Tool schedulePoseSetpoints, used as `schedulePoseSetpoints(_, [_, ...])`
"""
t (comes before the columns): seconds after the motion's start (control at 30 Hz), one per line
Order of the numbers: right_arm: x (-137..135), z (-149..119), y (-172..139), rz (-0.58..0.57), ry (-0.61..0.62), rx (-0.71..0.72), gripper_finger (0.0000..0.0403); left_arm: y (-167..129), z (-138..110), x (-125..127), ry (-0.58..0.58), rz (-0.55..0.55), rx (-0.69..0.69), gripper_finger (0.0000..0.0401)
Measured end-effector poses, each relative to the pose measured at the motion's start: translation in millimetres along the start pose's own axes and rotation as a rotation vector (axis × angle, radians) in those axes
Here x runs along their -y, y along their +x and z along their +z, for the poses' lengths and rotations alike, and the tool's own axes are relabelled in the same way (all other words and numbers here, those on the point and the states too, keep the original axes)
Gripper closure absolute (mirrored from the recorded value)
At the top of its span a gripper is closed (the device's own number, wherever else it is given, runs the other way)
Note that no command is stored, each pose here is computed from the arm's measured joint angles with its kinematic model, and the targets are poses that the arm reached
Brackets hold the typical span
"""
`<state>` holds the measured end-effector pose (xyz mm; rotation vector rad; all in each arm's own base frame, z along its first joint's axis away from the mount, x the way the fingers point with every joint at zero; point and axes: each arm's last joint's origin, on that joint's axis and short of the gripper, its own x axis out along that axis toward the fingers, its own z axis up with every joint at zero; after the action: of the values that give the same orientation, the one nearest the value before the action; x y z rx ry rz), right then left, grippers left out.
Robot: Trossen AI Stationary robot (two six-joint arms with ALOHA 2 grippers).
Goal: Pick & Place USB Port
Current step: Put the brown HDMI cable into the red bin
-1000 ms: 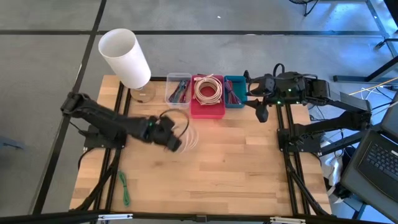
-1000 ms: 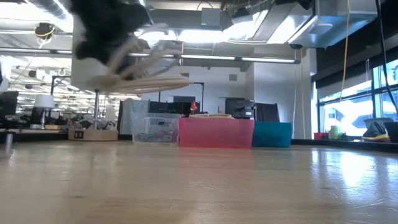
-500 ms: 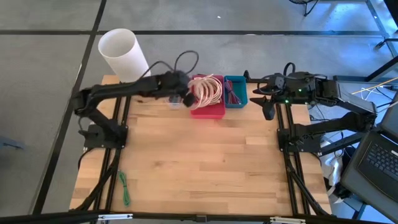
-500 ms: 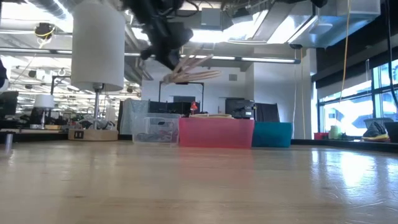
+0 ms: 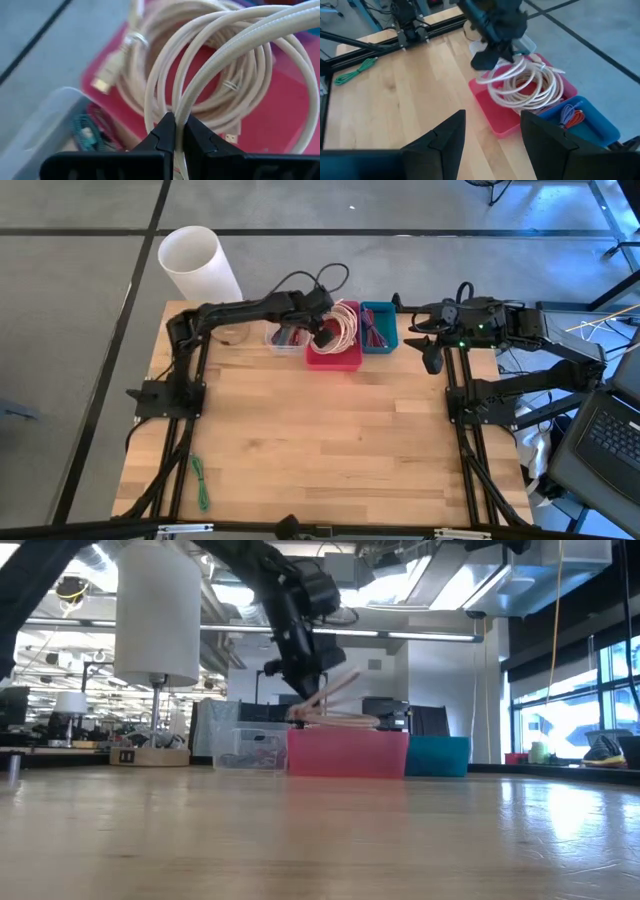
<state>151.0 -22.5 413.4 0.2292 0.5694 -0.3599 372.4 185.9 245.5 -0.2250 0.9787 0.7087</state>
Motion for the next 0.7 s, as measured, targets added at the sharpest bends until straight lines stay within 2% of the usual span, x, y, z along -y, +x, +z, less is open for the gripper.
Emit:
schedulePoseSetpoints(0.17, [0.8, 0.2, 0.0, -0.025, -0.004, 0.007, 0.021, 21.8, -7.9, 13.8, 0.041, -0.013, -0.055, 0.0391])
schedulePoseSetpoints(0.4, [0.7, 0.3, 0.0, -0.024, -0.004, 0.007, 0.021, 41.8, -10.7, 24.9, 0.102, -0.023, -0.049, 0.0391])
schedulePoseSetpoints(0.7, [0.7, 0.5, 0.0, -0.023, -0.002, 0.009, 0.021, 52.3, -14.6, 30.1, 0.15, -0.012, -0.065, 0.0391])
